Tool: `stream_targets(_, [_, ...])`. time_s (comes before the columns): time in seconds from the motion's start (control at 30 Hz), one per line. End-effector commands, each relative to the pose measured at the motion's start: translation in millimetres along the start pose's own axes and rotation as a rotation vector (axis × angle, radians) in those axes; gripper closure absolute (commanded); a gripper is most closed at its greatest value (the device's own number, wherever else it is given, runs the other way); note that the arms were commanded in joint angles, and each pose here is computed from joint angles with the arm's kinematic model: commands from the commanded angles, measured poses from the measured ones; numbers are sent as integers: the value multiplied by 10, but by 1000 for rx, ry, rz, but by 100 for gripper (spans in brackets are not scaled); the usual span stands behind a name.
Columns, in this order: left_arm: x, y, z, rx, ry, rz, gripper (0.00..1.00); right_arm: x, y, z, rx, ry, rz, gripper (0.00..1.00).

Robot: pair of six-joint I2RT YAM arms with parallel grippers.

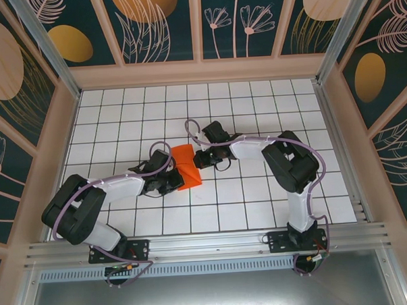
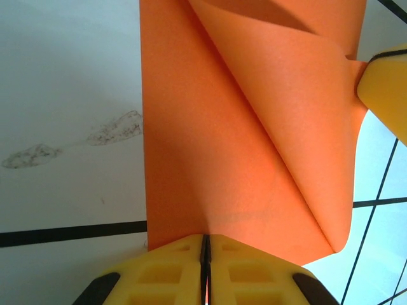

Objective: Fold a paper plane with a square sheet of paper (pick it up from the middle)
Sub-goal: Fold the triangle a second time at the center of the table.

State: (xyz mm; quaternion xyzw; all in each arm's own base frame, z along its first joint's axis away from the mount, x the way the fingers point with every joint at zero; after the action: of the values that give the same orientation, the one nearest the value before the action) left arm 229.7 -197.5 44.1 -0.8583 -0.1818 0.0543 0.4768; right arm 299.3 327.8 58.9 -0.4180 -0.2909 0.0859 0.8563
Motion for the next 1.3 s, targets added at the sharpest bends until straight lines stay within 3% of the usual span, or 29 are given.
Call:
stream_targets(0.0, [-142,54,310,145,-9,51,88,35,67,-15,-1,-25,4,100])
stream_targets(0.37, [-88,29,218,118,6,29,87,-29,134,-77,-17,-11,35,100])
stream_targets(0.63, [300,-353,-480,-161,25,-186,84,-90,174,-138,-44,1,57,100])
stream_targets(0.8, [356,-258,-701,-282,-1,-166,84,-113,192,-158,-49,5,64,100])
stream_targets(1.03, [462,-127,-785,-297,-23,-178,86,-154,204,-176,-53,10,73,100])
stream_targets(1.27, [428,51,-575,-212,-73,-158,88,-163,207,-182,-54,10,75,100])
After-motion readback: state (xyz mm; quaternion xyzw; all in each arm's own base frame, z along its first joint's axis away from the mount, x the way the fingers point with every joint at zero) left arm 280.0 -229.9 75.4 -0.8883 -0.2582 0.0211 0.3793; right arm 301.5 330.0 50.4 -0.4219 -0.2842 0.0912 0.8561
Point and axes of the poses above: each hand's point on the last joint's axis, 136 mm out from that joint toward the fingers, its own y axis out along the fingers, its own z axis along the line the jaws close on, x = y × z, the point moved 4 cm from there along -y, back along the fingers, and after that the axes turned 4 degrees about -y, right-handed, at the moved point
